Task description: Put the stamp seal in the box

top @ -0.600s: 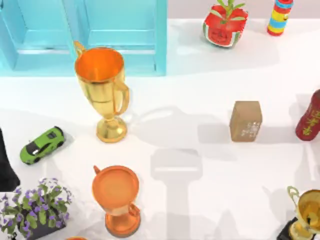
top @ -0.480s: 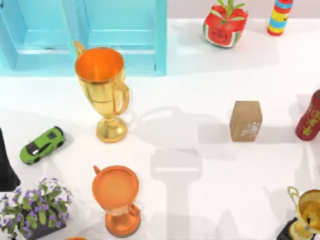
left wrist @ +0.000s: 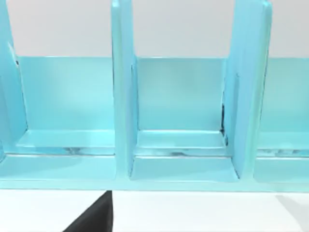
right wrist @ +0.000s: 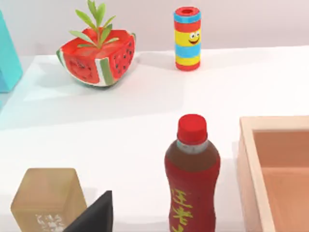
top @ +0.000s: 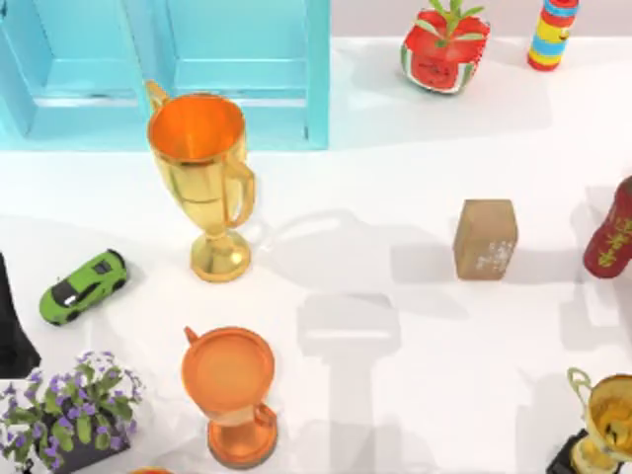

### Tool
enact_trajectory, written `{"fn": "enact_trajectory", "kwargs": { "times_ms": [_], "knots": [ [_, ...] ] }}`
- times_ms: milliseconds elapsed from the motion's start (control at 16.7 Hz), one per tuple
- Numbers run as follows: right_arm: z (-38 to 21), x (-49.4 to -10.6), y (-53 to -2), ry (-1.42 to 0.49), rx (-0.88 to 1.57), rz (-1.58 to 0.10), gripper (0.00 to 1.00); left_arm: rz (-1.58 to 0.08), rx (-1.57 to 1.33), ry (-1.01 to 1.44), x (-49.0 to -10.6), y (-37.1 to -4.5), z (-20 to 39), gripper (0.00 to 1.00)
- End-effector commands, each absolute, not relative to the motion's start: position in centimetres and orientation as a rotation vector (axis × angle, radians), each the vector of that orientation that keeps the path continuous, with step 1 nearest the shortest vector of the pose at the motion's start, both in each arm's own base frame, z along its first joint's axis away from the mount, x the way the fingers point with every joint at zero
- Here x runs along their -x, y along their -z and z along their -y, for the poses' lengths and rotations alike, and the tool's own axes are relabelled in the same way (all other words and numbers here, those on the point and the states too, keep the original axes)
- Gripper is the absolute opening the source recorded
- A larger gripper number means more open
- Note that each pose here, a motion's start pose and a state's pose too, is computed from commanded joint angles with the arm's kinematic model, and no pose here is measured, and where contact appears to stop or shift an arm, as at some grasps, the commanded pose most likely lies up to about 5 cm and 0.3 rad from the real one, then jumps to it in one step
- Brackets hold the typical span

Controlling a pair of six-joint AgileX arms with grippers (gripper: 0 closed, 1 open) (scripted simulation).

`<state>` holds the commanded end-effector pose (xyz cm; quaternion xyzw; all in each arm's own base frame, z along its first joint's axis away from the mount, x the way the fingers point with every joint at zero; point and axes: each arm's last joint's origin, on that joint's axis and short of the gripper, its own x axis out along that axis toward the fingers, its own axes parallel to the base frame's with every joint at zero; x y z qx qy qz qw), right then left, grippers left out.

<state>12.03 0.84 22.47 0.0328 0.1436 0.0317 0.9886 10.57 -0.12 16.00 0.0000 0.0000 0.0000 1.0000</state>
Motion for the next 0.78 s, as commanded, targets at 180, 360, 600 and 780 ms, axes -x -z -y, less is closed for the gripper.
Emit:
{"fn": "enact_trajectory", "kwargs": {
  "times_ms": [180,360,600,780],
  "knots": [
    [-1.9,-15.0,-26.5,-0.092,-0.096,-0.499,1.0,0.0,0.0,0.0,-10.6,-16.0,0.1,1.0],
    [-3.8,-19.9,-29.8,-0.107,-0.112,-0.737,1.0,0.0,0.0,0.0,-10.6,-16.0,0.1,1.0],
    [-7.6,-28.0,-30.8,-0.097,-0.106,-1.056,1.0,0.0,0.0,0.0,-10.6,-16.0,0.1,1.0],
    [-10.9,-33.3,-29.2,-0.071,-0.082,-1.264,1.0,0.0,0.0,0.0,-10.6,-16.0,0.1,1.0]
  ]
}}
